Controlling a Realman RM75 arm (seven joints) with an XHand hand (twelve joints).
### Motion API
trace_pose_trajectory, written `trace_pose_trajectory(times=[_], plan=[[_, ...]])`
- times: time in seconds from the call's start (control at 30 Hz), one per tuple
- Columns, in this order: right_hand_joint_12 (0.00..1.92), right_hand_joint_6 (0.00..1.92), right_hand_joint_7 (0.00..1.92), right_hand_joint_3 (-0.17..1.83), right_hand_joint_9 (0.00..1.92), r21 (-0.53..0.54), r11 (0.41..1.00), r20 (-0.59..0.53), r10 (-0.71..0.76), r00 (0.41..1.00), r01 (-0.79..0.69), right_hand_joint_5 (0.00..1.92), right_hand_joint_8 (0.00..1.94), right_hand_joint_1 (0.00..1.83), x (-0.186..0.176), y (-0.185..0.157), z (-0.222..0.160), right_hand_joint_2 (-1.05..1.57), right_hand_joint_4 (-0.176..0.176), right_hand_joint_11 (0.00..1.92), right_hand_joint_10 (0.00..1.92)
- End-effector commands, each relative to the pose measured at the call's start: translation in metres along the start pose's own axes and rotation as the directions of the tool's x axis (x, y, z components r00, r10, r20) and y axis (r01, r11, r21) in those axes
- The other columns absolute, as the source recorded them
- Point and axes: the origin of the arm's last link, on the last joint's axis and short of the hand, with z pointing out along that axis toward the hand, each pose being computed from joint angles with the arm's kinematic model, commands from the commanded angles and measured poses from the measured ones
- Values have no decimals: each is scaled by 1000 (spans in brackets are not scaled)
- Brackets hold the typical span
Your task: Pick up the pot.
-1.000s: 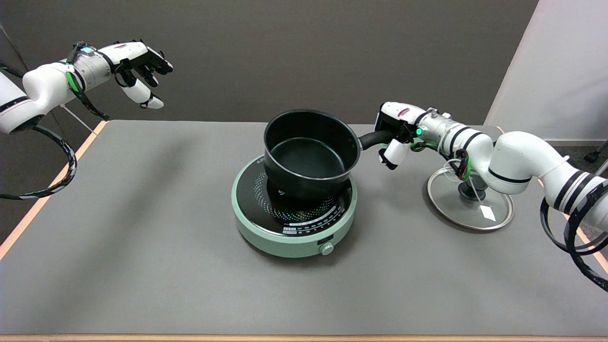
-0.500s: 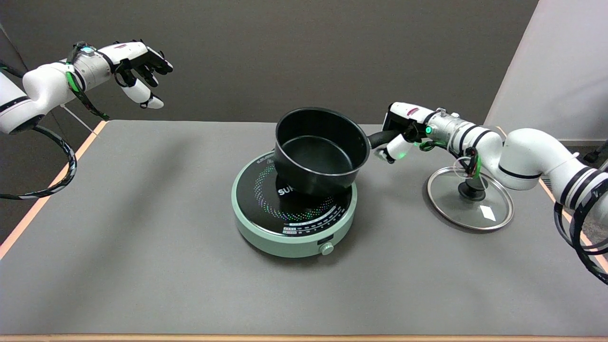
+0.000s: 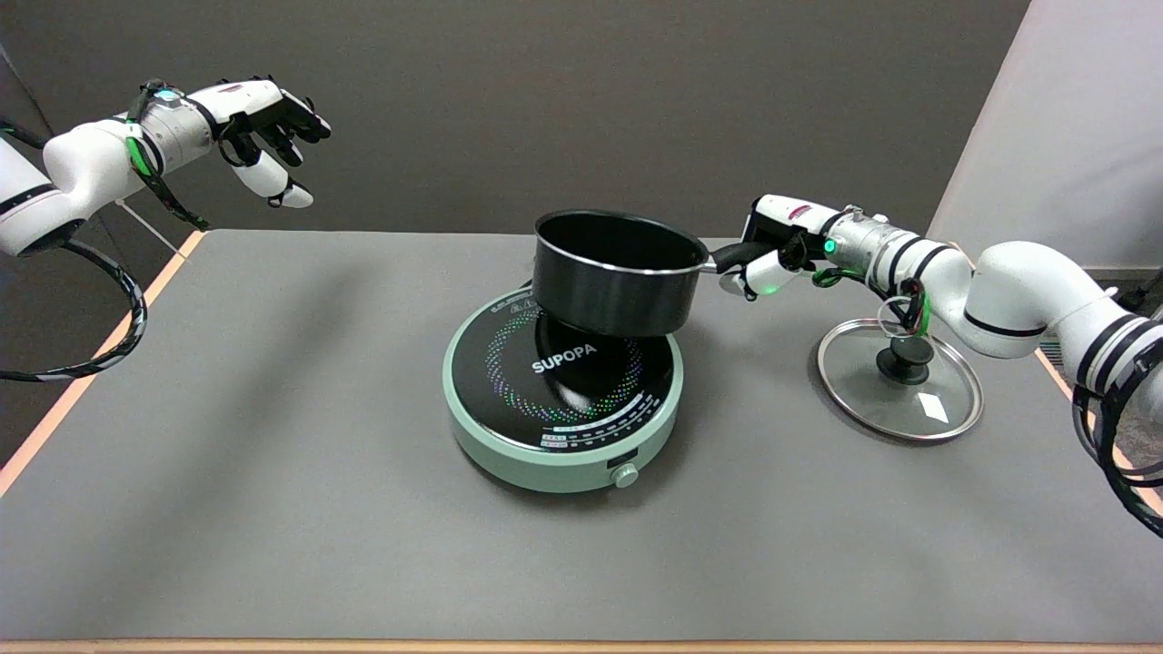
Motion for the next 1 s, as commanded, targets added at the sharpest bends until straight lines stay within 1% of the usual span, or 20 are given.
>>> trace_pose_trajectory(times=[0.03,0.33,0.47,0.8,1.0], plan=[[1701,1701,1701,565,1701,-6,1000,7,11,1000,-11,1701,1701,1047,1,9,0,1062,-92,1701,1701],[1700,1700,1700,578,1700,-7,1000,3,19,1000,-19,1700,1700,1048,3,11,0,1099,-94,1700,1700],[1700,1700,1700,580,1700,-12,999,-16,35,999,-35,1700,1700,1045,8,14,-2,1111,-94,1700,1700],[1708,1708,1708,572,1708,-34,995,-121,91,988,-96,1708,1708,1034,36,29,-13,1169,-94,1708,1708],[1708,1708,1708,576,1708,-37,988,-194,142,971,-152,1708,1708,1033,56,38,-22,1178,-94,1708,1708]])
